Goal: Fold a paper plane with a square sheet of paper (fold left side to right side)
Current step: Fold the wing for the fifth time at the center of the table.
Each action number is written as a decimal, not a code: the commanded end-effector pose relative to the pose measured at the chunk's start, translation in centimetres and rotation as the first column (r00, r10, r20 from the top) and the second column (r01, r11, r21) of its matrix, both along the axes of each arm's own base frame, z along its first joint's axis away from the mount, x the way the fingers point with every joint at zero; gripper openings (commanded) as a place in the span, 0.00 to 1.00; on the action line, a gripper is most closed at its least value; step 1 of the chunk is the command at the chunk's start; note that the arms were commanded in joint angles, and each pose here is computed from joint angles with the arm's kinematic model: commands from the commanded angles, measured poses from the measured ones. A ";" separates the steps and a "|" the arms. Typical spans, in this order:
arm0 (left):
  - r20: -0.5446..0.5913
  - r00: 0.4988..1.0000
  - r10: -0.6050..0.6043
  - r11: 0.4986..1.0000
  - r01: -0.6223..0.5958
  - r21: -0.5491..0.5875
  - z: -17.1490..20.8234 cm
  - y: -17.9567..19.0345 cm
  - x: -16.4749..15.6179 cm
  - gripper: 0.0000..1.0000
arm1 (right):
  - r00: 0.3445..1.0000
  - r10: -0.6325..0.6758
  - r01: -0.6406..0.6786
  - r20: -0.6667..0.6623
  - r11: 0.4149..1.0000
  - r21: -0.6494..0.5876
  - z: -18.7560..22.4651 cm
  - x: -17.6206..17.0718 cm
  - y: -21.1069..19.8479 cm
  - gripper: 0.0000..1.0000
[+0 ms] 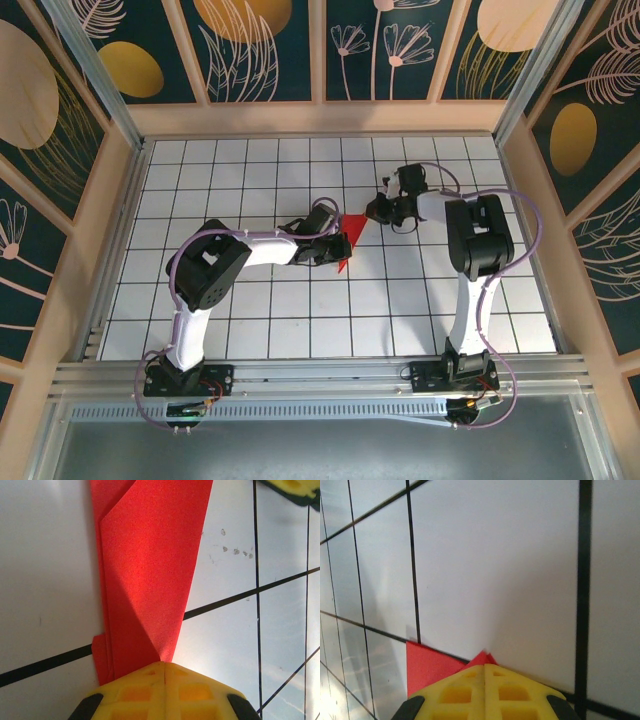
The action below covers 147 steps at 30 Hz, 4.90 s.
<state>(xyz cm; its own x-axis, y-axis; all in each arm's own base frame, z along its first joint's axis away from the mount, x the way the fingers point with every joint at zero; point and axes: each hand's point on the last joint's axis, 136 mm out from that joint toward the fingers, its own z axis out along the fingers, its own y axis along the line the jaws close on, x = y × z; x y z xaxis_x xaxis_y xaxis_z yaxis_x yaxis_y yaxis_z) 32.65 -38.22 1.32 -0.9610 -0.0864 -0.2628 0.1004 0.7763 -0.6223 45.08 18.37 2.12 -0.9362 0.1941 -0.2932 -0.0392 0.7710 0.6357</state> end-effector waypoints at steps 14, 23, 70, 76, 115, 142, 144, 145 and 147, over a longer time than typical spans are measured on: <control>-0.180 0.984 0.009 0.980 0.028 0.199 -6.2 4.3 -4.4 0.00 | 0.996 -0.051 0.050 0.078 0.999 0.014 5.3 -1.6 -1.9 0.00; -0.172 0.985 0.016 0.979 0.020 0.205 -6.0 4.5 -4.3 0.00 | 0.999 0.038 -0.038 -0.004 0.995 0.097 4.6 -7.1 3.2 0.00; -0.094 0.988 -0.124 0.983 0.109 -0.149 3.9 -0.2 -2.9 0.00 | 0.961 0.057 -0.073 -0.271 0.996 -0.050 -4.9 -10.8 3.6 0.00; -0.114 0.985 -0.128 0.984 0.111 -0.141 2.6 -0.3 -3.0 0.00 | 0.961 0.056 -0.074 -0.270 0.996 -0.059 -4.9 -10.8 3.5 0.00; -0.234 0.959 -0.159 0.987 0.154 -0.042 -2.4 1.9 -7.1 0.00 | 0.957 0.044 -0.069 -0.286 0.995 -0.079 -5.7 -10.6 3.2 0.00; -0.066 0.984 -0.165 0.975 0.152 -0.162 5.2 2.6 -5.9 0.00 | 0.955 0.050 -0.074 -0.293 0.995 -0.073 -5.9 -10.8 3.4 0.00; -0.042 0.986 -0.164 0.971 0.154 -0.182 6.1 2.3 -4.6 0.00 | 0.955 0.052 -0.076 -0.294 0.994 -0.072 -5.8 -10.9 3.4 0.00; -0.043 0.986 -0.163 0.972 0.152 -0.181 6.0 2.2 -4.2 0.00 | 0.955 0.054 -0.078 -0.291 0.994 -0.072 -5.8 -10.8 3.4 0.00; -0.038 0.985 -0.168 0.970 0.158 -0.183 5.8 1.9 -3.4 0.00 | 0.954 0.055 -0.079 -0.293 0.994 -0.072 -5.8 -10.9 3.4 0.00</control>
<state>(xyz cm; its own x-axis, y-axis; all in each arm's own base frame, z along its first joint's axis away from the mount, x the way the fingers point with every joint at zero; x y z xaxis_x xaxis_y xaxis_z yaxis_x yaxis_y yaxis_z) 28.56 -35.74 6.77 -0.9802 0.0021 -0.1981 0.1528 0.6446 -0.7491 36.52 24.27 1.56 -0.9881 0.1016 -0.1155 -0.0068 0.7215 0.6924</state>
